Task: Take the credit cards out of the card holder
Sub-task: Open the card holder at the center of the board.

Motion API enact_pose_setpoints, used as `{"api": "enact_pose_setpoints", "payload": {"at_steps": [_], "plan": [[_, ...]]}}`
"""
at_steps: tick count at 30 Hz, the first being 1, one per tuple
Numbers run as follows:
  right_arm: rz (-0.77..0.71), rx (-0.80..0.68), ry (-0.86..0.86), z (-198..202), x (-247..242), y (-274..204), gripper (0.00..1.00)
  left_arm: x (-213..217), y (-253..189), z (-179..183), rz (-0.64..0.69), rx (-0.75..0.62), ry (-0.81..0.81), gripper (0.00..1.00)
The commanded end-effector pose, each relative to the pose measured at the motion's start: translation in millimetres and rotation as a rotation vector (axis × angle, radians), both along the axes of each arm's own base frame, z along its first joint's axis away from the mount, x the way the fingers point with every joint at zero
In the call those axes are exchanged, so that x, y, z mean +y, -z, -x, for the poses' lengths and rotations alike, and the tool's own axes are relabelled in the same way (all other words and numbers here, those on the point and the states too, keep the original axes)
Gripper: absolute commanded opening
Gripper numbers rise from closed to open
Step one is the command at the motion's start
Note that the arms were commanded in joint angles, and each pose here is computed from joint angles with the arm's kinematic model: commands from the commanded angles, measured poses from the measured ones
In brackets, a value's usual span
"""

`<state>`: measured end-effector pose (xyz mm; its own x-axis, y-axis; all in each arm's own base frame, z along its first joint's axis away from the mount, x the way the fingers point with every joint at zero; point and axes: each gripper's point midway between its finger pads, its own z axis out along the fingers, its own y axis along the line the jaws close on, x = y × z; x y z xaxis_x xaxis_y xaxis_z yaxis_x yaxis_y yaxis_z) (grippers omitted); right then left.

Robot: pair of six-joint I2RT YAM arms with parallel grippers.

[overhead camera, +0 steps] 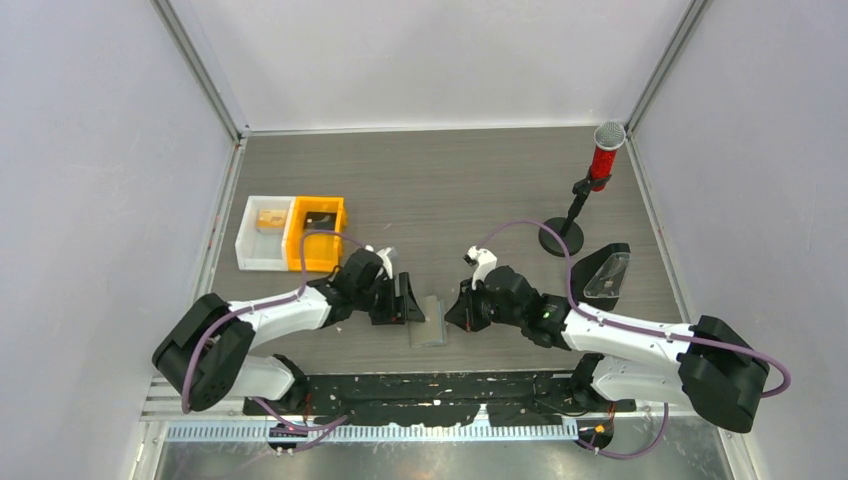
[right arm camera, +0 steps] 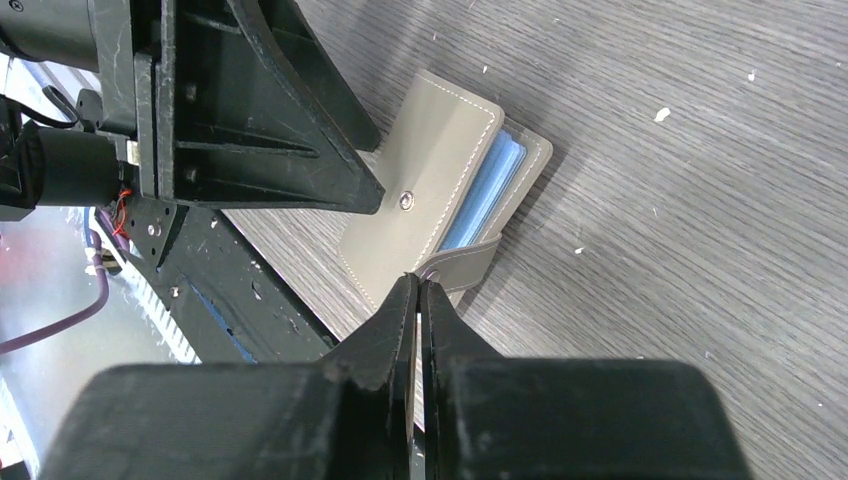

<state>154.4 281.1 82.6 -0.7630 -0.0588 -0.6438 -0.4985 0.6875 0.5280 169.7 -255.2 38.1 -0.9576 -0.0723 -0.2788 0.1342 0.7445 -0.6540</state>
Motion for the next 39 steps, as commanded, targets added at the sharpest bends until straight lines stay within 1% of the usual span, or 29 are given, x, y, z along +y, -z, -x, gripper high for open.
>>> {"api": "enact_pose_setpoints", "payload": {"at_steps": [1, 4, 13, 16, 19, 24, 29, 33, 39], "plan": [[-0.082, -0.066, 0.004, -6.7, 9.4, -27.4, 0.05, -2.0, -3.2, -4.2, -0.035, -0.030, 0.006, 0.63], [-0.097, -0.068, -0.001, -5.1, 9.8, -32.6, 0.05, -1.8, -9.6, -3.2, -0.043, -0.053, 0.008, 0.64], [-0.159, -0.082, -0.007, -2.3, 12.0, -53.9, 0.05, -12.7, -44.7, -5.2, -0.020, -0.140, 0.044, 0.78], [-0.167, -0.082, -0.006, -2.1, 12.4, -56.2, 0.05, -18.0, -47.6, -6.4, -0.031, -0.146, 0.066, 0.81], [-0.172, -0.082, -0.010, -1.6, 13.0, -57.4, 0.05, -22.7, -48.0, -7.1, -0.047, -0.144, 0.084, 0.82], [-0.172, -0.082, -0.010, -1.0, 12.2, -57.5, 0.05, -24.3, -44.1, -7.4, -0.082, -0.147, 0.090, 0.81], [-0.170, -0.086, -0.010, -0.5, 10.6, -56.8, 0.05, -16.7, -35.2, -8.4, -0.133, -0.142, 0.082, 0.76], [-0.156, -0.089, -0.004, -1.4, 8.1, -53.9, 0.05, -10.2, -35.0, -7.9, -0.156, -0.148, 0.072, 0.71], [-0.089, -0.104, 0.029, -7.0, -3.4, -40.0, 0.05, 4.2, -35.0, -6.1, -0.188, -0.171, 0.040, 0.66]]}}
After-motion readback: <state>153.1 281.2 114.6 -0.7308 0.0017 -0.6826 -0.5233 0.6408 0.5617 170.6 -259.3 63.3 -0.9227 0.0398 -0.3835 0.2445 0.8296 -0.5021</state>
